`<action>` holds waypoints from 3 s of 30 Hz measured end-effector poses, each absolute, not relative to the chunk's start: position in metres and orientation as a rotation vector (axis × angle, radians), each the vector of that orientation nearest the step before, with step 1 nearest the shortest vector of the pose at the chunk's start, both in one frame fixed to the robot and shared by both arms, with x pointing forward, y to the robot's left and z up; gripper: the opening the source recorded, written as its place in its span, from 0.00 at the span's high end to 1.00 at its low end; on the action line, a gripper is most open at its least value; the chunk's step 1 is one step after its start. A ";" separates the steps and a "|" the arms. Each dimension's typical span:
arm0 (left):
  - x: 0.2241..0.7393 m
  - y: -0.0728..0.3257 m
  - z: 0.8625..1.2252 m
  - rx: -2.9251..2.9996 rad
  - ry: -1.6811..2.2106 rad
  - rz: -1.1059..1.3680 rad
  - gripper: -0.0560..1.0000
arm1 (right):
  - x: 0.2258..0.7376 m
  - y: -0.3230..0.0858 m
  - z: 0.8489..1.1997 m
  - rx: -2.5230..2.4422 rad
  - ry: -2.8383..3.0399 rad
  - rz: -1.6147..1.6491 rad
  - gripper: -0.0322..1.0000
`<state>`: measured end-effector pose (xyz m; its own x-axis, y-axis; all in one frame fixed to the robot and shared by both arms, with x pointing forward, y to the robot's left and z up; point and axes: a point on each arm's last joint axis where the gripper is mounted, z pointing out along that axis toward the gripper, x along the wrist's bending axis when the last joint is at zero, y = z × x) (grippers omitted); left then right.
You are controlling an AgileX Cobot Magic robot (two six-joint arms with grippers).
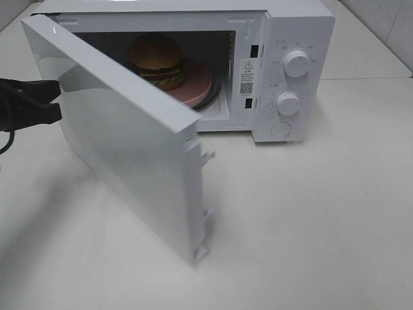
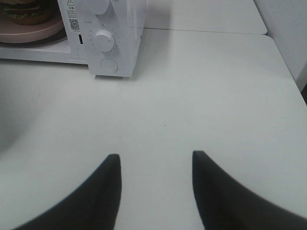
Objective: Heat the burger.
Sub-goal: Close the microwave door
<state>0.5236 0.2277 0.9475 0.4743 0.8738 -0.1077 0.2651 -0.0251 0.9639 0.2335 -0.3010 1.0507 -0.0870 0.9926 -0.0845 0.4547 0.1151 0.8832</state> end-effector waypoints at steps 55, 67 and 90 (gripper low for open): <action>0.552 0.147 0.940 1.505 1.027 0.652 0.95 | 0.234 -0.301 1.051 1.436 1.650 0.917 0.49; 0.558 0.121 0.931 1.508 1.067 0.671 0.95 | 0.234 -0.301 1.051 1.436 1.650 0.917 0.49; 0.558 0.107 0.931 1.523 1.074 0.703 0.95 | 0.234 -0.301 1.051 1.436 1.650 0.917 0.49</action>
<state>0.5580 0.1074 0.9305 0.4153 0.9027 -0.1122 0.2583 0.0012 0.9661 0.2335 -0.3008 1.0507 -0.0887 0.9927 -0.0820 0.4546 0.1136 0.8834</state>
